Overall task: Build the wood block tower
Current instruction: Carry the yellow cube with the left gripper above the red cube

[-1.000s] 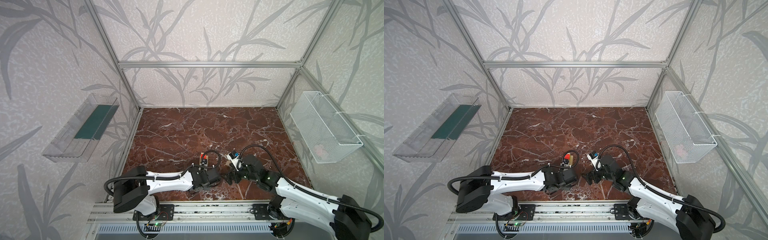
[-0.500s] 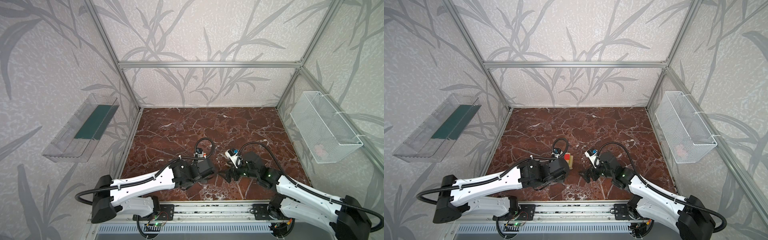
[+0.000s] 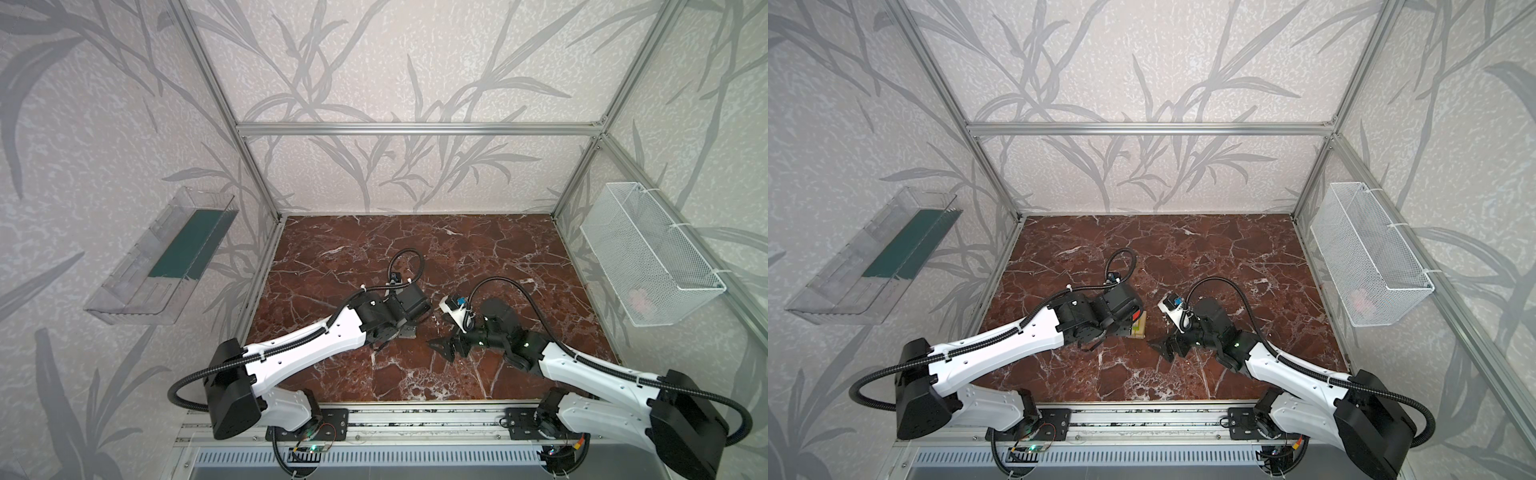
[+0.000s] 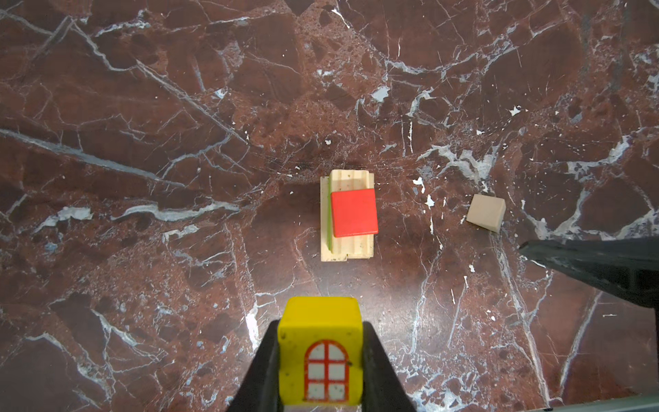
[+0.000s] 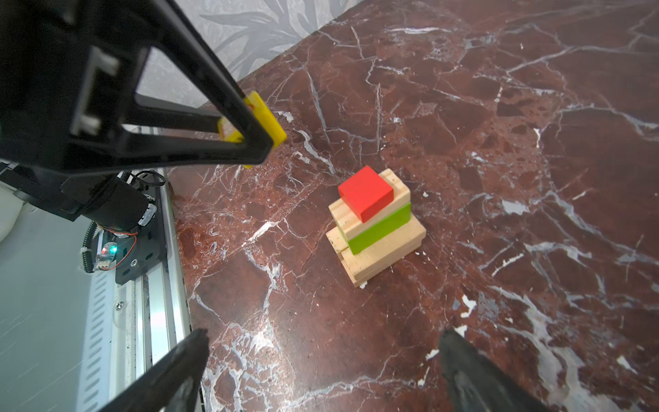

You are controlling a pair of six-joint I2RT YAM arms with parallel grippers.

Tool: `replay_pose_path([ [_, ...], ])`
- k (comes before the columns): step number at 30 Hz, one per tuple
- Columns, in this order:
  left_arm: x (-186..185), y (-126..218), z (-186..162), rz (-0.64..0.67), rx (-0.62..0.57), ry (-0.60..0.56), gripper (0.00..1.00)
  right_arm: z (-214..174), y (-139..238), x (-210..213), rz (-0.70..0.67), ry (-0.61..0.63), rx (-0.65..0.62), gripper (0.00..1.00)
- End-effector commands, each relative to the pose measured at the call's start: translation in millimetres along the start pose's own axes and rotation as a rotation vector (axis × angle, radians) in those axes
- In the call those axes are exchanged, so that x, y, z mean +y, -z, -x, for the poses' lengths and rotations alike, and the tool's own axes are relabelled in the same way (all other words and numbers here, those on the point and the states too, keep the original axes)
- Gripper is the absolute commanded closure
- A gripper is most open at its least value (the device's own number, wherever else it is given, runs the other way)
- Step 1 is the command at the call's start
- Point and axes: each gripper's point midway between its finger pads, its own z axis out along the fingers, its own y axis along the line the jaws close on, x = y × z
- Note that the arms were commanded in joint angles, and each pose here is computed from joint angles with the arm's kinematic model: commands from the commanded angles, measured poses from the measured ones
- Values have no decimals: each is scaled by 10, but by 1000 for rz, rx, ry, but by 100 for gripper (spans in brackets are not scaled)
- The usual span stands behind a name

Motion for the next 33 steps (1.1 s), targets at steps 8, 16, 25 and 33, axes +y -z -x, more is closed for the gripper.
replay_pose_path([
  [8,-125,-234,247,12,22,-2,96,26,-23,-63,-20,40,-43,1],
  [16,-202,-425,268,17,66,-22,95,64,23,-124,-59,29,-75,1],
  [25,-180,-542,223,84,134,-40,93,80,79,-218,-109,12,-82,1],
  [33,-145,-576,150,95,159,-35,91,101,130,-262,-126,1,-99,1],
])
